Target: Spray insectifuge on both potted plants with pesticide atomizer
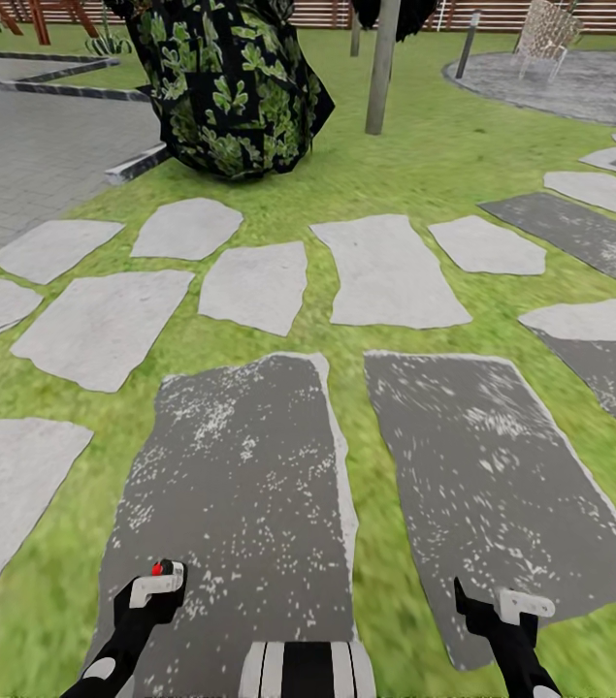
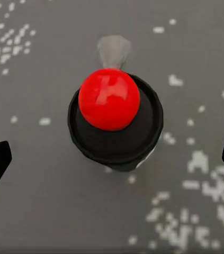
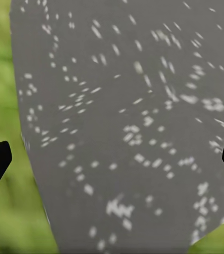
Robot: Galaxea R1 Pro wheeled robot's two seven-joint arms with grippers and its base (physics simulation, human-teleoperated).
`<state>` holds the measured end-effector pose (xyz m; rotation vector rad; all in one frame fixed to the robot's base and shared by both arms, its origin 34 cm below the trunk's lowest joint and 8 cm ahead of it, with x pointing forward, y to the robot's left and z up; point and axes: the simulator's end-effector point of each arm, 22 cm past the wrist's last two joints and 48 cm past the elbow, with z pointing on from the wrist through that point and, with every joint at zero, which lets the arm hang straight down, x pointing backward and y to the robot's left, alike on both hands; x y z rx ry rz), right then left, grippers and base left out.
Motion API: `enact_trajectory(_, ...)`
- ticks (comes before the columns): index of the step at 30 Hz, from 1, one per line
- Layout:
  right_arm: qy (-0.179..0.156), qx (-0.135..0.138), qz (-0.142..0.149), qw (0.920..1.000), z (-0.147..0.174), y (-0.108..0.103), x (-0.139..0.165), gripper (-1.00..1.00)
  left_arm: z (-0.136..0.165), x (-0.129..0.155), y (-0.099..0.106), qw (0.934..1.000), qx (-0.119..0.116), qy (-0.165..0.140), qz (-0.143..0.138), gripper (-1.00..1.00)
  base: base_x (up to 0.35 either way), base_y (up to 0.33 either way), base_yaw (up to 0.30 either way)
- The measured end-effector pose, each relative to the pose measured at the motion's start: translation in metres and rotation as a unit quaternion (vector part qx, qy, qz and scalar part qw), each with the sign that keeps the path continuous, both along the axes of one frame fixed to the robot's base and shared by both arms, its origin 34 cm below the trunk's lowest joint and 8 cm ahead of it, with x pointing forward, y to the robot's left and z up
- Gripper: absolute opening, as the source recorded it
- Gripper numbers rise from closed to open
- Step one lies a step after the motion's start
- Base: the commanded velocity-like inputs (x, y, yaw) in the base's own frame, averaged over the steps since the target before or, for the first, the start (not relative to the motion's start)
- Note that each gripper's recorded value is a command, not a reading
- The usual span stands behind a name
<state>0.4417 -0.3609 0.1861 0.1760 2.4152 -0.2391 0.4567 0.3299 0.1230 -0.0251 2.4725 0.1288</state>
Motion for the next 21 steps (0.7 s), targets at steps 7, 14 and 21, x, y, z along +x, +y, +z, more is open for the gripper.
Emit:
enact_trajectory(7, 0.007, 0.0, 0.0, 1.0, -0.0054, -0.0004, -0.0046, 1.0, -0.0057, -0.0055, 0.0001, 1.0, 0.0, 0.007, 0.0, 1.0, 0.0, 0.0, 0.0)
enact_trajectory(14, 0.007, 0.0, 0.0, 1.0, -0.0055, 0.0, -0.0047, 1.0, -0.0055, -0.0052, 0.0001, 1.0, 0.0, 0.007, 0.0, 1.0, 0.008, 0.0, 0.0)
enact_trajectory(21, 0.007, 0.0, 0.0, 1.0, -0.0054, 0.0, -0.0046, 1.0, -0.0054, -0.0051, 0.0002, 1.0, 0.0, 0.006, 0.001, 1.0, 0.126, 0.0, 0.0)
